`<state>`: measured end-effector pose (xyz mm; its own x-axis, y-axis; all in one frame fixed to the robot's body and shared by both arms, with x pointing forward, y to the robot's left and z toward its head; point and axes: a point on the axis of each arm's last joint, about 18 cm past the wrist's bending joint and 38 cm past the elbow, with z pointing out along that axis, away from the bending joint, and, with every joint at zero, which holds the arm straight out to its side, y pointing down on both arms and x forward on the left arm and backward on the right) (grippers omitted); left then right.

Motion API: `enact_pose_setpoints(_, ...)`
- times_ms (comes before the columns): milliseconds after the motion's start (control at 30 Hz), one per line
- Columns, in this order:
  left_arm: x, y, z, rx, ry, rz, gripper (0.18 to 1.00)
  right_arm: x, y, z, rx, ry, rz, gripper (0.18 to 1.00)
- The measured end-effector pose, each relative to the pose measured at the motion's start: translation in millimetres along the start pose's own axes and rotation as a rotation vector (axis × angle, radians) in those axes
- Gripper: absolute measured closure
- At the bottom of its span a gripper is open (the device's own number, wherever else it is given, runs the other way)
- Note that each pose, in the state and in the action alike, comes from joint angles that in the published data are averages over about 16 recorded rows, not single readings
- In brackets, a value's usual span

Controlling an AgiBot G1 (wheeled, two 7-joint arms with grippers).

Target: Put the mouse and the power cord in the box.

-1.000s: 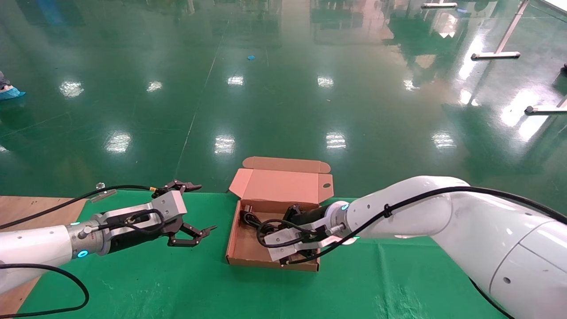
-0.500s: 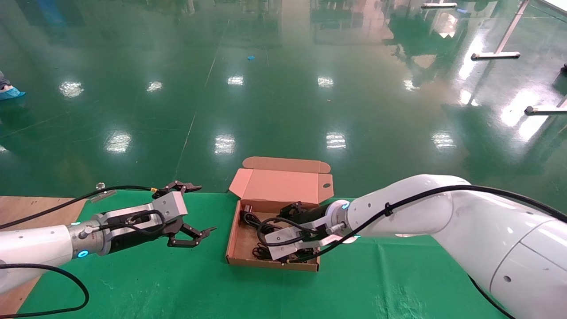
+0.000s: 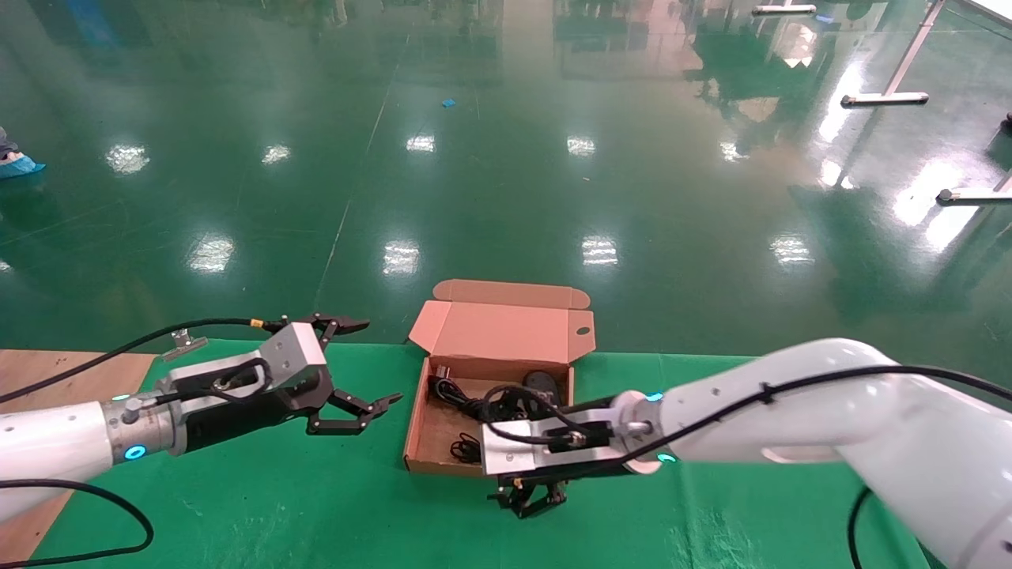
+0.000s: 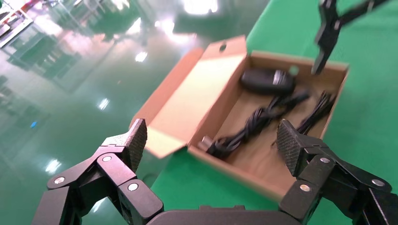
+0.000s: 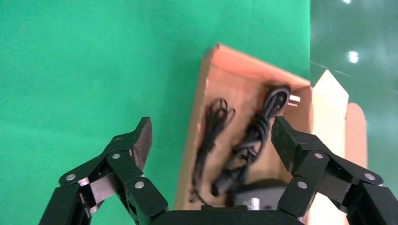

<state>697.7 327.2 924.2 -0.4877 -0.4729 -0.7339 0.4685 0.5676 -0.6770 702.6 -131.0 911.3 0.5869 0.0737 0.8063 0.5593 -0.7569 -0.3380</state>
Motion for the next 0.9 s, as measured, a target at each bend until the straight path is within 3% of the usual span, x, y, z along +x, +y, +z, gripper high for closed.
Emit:
enact_pose_setpoints(267,4,-26,-15,0.118,0.028,-0.087,0.184,-17,0,-29,0.153,0.002,0.194,0.226)
enact_pose_setpoints(467,8,-46,-30,0.198,0.061,-0.142,0.184,-25,0,-58,0.262,0.009,0.312,0.191)
enact_pose_setpoints(900,21,-91,-69,0.335,0.168,-0.229,0.184,-41,-2,-135,0.477,0.031,0.482,0.178)
